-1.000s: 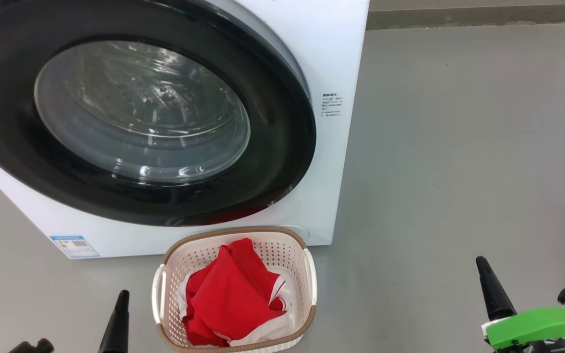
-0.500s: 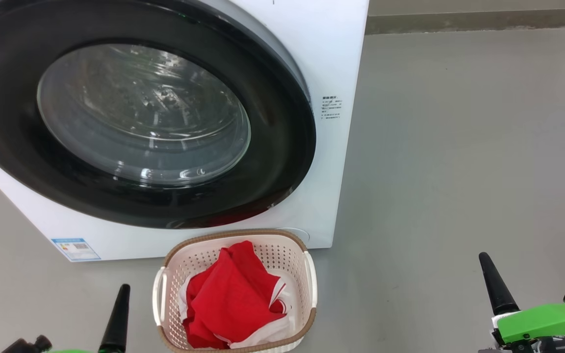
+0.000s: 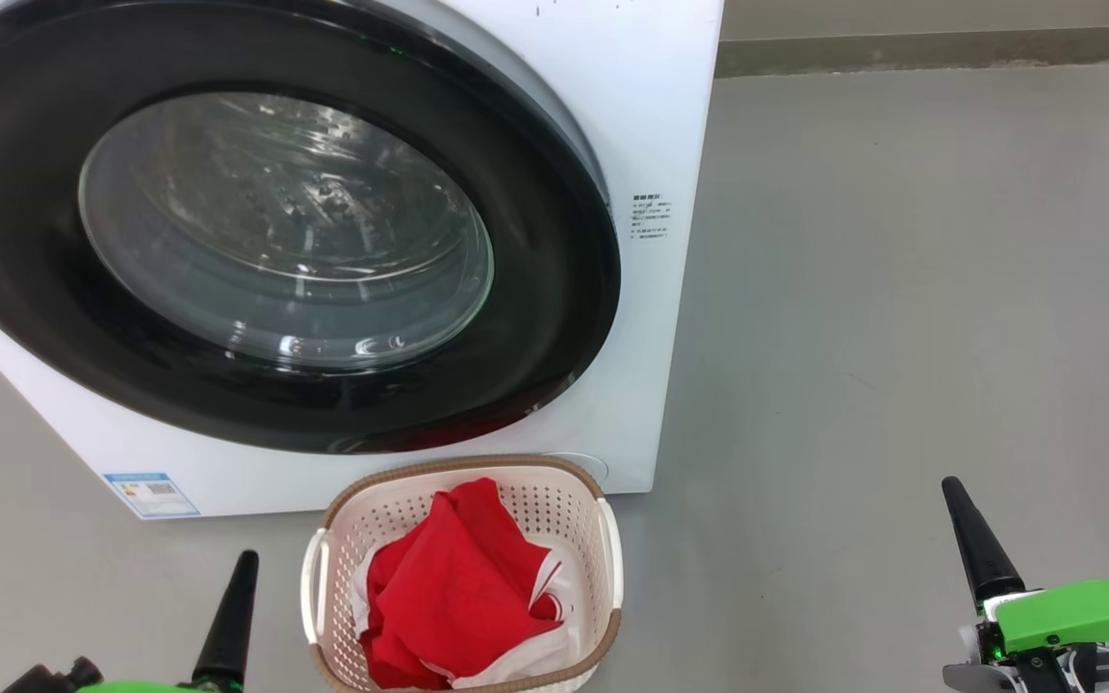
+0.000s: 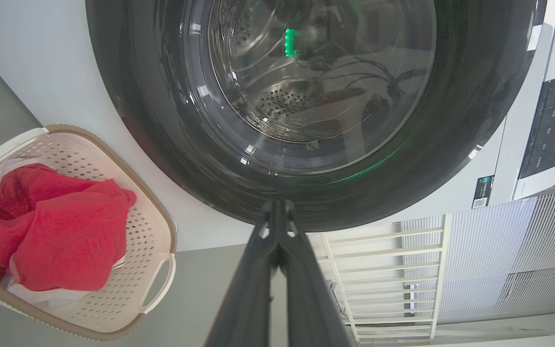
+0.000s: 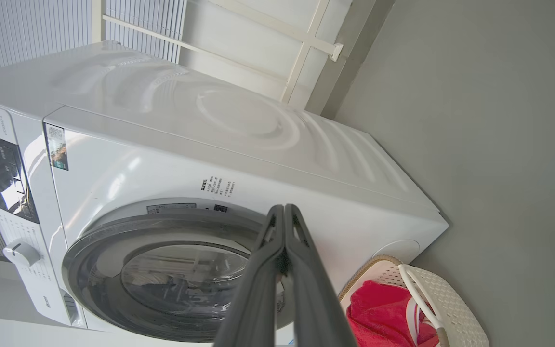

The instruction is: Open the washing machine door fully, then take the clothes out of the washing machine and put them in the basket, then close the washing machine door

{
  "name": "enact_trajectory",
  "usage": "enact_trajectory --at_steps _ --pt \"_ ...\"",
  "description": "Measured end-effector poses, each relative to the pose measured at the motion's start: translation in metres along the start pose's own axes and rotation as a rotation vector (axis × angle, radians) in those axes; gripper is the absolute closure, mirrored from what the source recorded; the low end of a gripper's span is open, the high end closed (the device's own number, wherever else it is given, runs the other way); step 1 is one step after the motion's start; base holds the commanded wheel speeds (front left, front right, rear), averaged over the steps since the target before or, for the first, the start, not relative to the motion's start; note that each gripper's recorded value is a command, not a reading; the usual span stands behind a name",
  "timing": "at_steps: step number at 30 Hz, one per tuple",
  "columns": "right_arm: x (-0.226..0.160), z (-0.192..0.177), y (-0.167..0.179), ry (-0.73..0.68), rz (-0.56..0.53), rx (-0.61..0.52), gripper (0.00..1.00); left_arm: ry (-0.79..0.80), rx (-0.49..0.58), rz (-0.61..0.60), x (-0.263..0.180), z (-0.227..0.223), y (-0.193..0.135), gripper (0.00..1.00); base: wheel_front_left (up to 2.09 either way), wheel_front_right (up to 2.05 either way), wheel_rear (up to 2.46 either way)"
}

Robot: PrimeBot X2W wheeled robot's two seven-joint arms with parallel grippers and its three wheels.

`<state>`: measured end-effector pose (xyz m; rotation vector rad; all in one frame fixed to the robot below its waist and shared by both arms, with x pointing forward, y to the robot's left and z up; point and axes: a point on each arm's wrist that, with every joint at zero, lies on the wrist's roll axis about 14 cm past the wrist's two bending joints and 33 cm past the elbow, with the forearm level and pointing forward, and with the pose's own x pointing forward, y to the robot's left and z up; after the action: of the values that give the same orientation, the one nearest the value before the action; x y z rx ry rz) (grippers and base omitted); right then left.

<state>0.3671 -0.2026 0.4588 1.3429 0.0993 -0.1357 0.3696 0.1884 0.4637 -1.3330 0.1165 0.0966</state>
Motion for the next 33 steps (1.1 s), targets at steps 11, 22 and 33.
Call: enact_trajectory --at_steps 11,22,33 --pt "0.003 0.003 0.011 0.002 0.034 0.112 1.0 0.011 -0.117 -0.03 0.003 0.0 -0.009 1.0 0.0 0.0 0.0" --pt "0.004 0.006 0.019 0.007 0.063 0.216 1.0 0.024 -0.23 -0.066 0.005 0.002 -0.02 1.0 0.0 0.0 0.0" --pt "0.006 0.008 0.023 0.006 0.077 0.236 1.0 0.022 -0.243 -0.068 0.005 0.002 -0.02 1.0 0.0 0.0 0.0"
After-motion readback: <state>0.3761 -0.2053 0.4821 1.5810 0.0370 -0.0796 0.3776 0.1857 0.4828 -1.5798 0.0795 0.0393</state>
